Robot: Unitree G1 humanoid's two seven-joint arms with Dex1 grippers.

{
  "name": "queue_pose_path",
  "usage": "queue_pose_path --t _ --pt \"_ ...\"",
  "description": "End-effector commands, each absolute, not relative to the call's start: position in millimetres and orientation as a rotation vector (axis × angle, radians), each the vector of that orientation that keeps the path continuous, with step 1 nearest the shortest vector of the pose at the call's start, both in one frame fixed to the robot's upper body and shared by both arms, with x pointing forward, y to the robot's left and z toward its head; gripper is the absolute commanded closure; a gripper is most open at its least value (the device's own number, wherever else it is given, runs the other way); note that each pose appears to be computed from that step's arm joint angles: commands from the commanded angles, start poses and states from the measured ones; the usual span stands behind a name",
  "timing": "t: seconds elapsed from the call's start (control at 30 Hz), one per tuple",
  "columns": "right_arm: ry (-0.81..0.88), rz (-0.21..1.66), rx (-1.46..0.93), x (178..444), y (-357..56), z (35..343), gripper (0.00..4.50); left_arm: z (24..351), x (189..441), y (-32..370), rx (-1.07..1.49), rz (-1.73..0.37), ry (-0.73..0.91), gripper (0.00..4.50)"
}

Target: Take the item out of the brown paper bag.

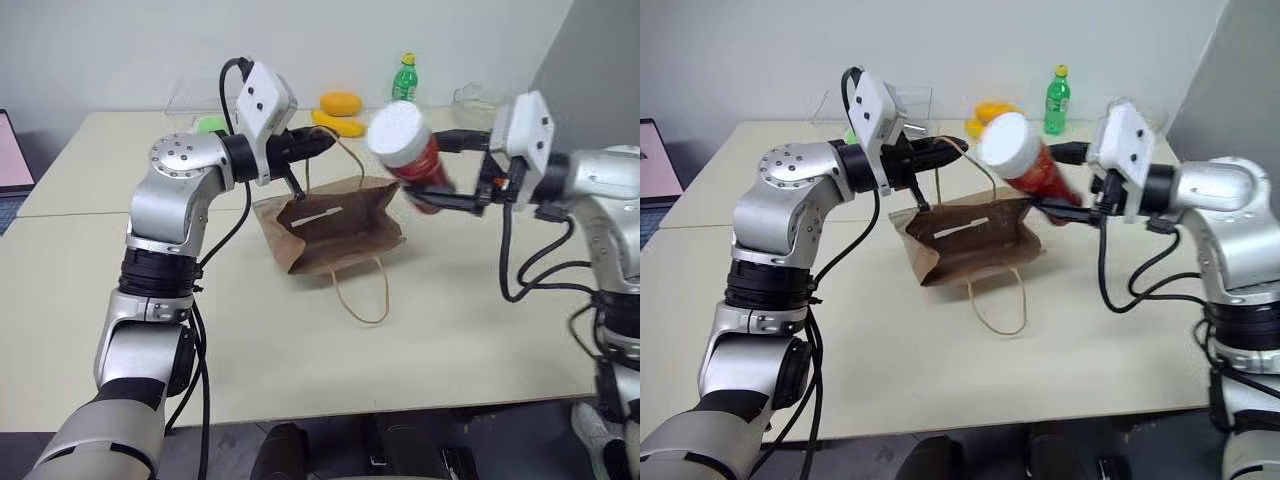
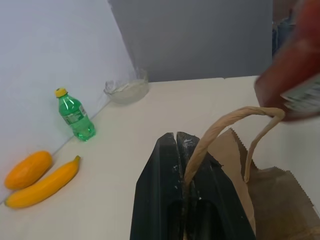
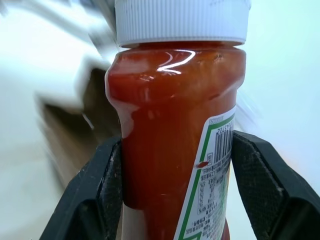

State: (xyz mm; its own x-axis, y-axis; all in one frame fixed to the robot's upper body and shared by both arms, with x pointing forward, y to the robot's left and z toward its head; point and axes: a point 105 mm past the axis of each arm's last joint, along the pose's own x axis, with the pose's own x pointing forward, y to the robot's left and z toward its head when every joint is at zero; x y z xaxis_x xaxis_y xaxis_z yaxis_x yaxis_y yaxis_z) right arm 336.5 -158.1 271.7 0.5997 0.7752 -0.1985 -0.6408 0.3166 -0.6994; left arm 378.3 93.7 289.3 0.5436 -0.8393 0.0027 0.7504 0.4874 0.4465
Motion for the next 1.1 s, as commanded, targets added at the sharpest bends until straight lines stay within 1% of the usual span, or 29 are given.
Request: queue_pose_path --t 0.03,0.17,0.27,0.33,0.43,0.57,0.6,0.67,0.77,0.83,0.93,1.03,1.1 --pt "-0.140 0.834 -0.989 353 -185 256 1.75 300 375 93 0.450 -0.972 -0.275 4.50" --pt "0.006 0.760 -1.260 379 -210 211 1.75 300 376 92 0.455 -0.976 -0.278 4.50" --pt "0.087 0.754 -1.439 391 -223 183 1.75 301 375 91 0.456 -0.979 -0.280 4.50" --pt "0.107 0.758 -1.510 396 -228 174 1.75 301 375 91 0.456 -0.979 -0.281 4.50" --pt "0.089 0.768 -1.554 399 -228 171 1.75 301 374 92 0.456 -0.975 -0.280 4.50" --pt "0.086 0.800 -1.535 398 -226 171 0.29 301 374 94 0.457 -0.971 -0.280 4.50" --pt "0.084 0.801 -1.516 397 -227 173 0.04 301 375 94 0.458 -0.970 -0.280 4.50" --pt "0.083 0.792 -1.488 391 -234 182 0.04 300 376 94 0.461 -0.964 -0.285 4.50" --pt "0.050 0.794 -1.401 375 -236 202 0.04 299 379 98 0.466 -0.942 -0.282 4.50" --pt "0.019 0.825 -1.229 357 -226 214 0.04 296 383 103 0.465 -0.920 -0.274 4.50" --pt "-0.067 0.913 -0.898 323 -191 229 0.04 293 396 113 0.437 -0.864 -0.253 4.50" --pt "-0.106 0.984 -0.671 295 -150 224 0.04 291 411 125 0.395 -0.807 -0.230 4.50" --pt "-0.137 1.001 -0.528 284 -123 218 0.04 291 421 133 0.373 -0.768 -0.213 4.50"
